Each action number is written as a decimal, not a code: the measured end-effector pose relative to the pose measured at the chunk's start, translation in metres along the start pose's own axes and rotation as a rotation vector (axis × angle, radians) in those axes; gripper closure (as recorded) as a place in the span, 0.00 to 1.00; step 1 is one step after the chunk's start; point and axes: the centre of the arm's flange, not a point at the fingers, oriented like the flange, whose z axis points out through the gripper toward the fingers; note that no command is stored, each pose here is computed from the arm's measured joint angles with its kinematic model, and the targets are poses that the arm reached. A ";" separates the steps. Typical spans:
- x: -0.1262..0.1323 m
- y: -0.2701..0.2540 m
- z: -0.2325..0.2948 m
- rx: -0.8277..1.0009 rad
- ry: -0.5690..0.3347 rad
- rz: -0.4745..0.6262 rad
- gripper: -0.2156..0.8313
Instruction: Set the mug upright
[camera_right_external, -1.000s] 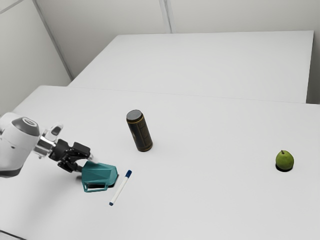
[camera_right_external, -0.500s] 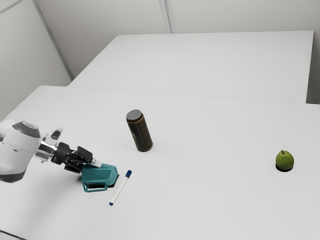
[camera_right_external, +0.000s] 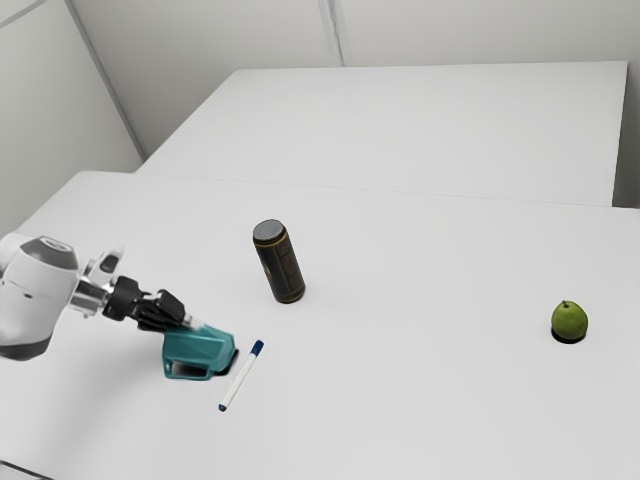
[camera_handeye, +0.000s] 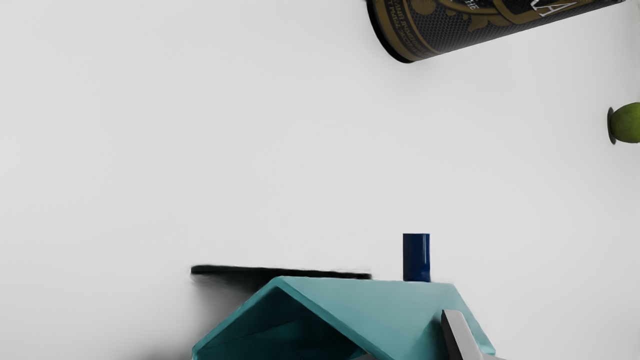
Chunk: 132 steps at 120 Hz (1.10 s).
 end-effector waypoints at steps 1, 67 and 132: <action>0.000 0.001 0.000 -0.001 0.001 0.002 0.90; 0.032 0.050 -0.036 0.020 0.014 0.212 0.96; 0.066 0.113 -0.008 0.438 -0.283 0.594 0.96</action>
